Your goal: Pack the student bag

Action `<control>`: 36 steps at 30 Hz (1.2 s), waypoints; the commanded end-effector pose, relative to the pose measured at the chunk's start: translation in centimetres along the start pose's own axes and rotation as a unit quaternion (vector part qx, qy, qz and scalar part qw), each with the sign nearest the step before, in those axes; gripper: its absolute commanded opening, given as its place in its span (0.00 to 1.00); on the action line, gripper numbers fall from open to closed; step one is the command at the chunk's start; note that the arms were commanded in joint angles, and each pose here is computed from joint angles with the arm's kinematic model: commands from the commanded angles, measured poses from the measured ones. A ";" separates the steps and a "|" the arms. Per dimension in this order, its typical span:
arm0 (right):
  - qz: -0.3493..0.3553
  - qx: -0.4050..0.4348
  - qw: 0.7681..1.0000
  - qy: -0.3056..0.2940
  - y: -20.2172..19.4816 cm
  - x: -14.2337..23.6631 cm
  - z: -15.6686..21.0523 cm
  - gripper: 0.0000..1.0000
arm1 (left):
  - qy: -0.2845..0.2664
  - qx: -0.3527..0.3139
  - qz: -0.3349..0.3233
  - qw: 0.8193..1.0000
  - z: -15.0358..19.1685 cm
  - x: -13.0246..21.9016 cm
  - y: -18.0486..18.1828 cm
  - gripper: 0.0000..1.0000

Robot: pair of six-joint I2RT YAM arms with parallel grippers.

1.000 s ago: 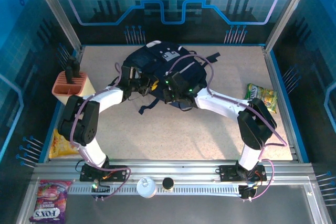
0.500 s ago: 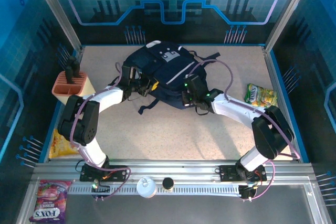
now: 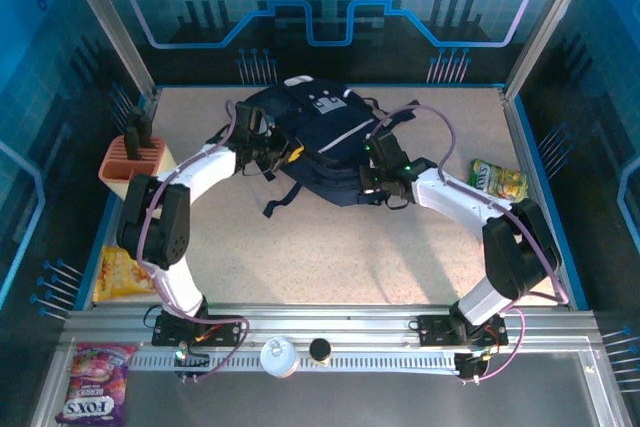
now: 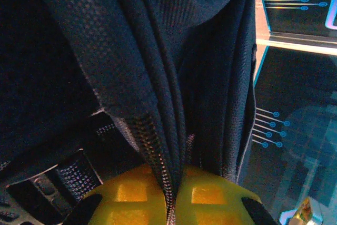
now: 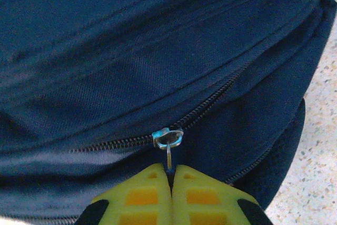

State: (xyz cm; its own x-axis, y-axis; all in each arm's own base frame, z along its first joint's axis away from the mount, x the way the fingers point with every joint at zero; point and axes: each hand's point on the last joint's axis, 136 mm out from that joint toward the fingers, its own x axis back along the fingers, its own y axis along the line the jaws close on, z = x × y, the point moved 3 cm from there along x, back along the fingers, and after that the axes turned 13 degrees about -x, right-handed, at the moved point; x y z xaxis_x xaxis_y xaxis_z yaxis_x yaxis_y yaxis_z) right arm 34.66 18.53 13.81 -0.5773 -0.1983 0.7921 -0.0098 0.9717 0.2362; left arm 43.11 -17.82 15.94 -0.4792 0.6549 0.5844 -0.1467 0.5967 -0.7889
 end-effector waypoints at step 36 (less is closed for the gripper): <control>-0.269 0.065 0.959 0.065 19.1 -0.5 2.4 0.00 | -0.059 0.133 0.019 0.989 3.6 7.8 4.3 0.50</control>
State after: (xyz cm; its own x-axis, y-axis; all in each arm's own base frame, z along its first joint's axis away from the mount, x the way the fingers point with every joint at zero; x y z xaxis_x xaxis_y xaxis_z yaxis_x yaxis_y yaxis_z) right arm 32.60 35.92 14.70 -0.3556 -0.6256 0.6944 -0.3429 0.7785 0.5257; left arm 35.72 -10.48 15.50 -0.5697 0.5739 0.5883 -0.3343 0.4921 -0.8038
